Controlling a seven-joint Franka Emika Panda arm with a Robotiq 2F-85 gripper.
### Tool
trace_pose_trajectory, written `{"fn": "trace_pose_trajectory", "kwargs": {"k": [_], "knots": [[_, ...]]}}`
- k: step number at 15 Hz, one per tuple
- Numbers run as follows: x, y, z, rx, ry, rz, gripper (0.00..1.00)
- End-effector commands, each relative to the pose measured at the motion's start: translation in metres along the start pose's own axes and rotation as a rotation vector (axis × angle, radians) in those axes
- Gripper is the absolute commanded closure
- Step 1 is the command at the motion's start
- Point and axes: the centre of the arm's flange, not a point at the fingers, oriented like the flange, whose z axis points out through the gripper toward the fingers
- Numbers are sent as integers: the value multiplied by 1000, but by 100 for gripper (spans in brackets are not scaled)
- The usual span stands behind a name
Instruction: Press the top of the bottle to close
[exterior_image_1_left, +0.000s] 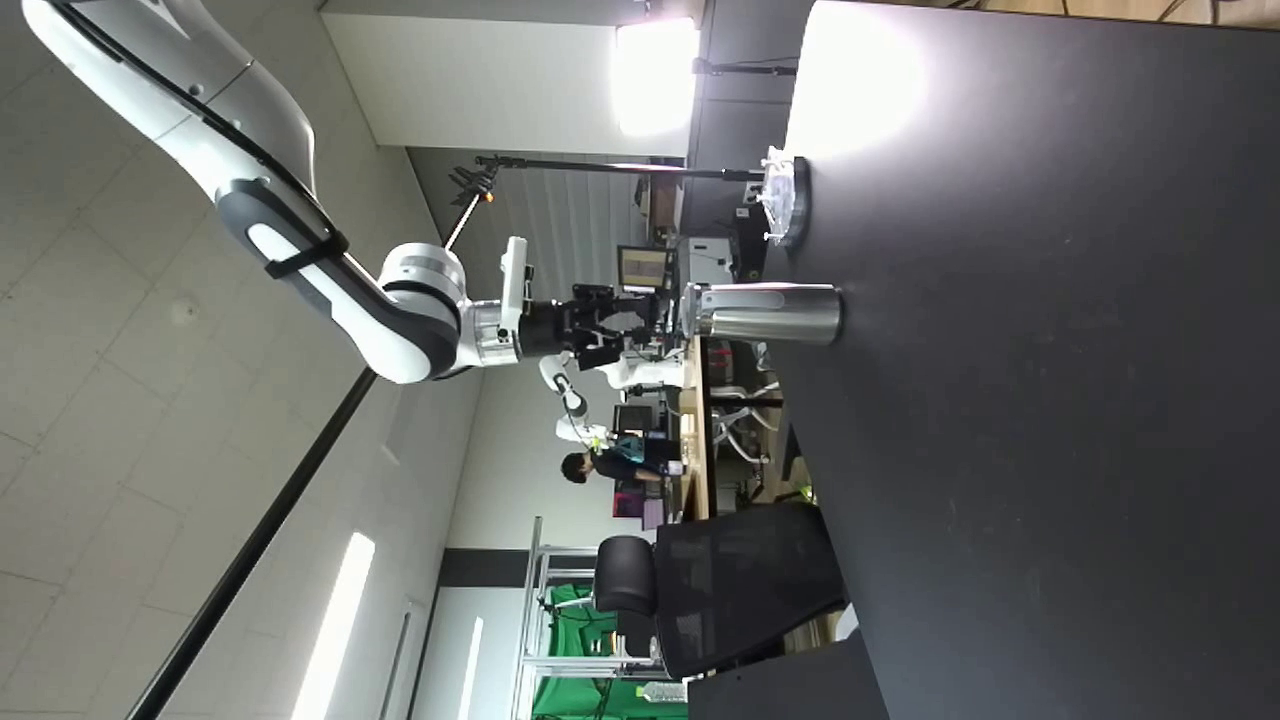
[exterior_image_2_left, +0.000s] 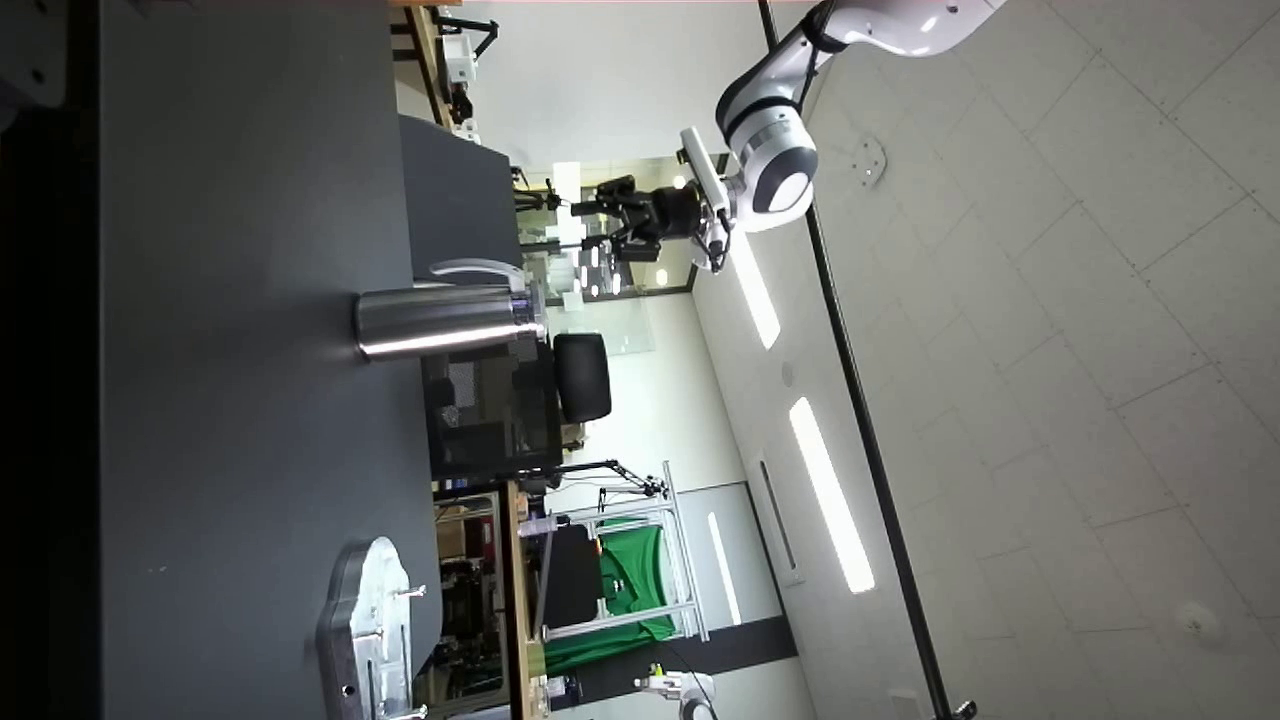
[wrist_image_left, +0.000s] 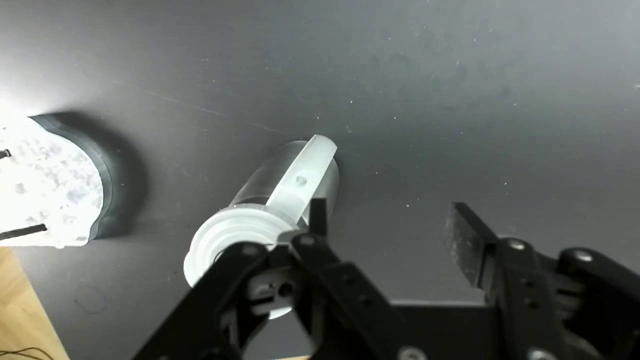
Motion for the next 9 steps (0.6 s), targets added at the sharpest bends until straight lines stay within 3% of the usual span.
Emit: {"fn": "trace_pose_trajectory", "kwargs": {"k": [1, 3, 4, 6, 9], "knots": [[-16, -4, -8, -16, -30, -42, 5], [-19, -6, -7, -24, -42, -63, 0], [-6, -5, 0, -10, -30, -47, 10], [-7, -6, 1, -11, -35, -55, 0], [-8, -6, 2, -11, -37, -59, 0]]}}
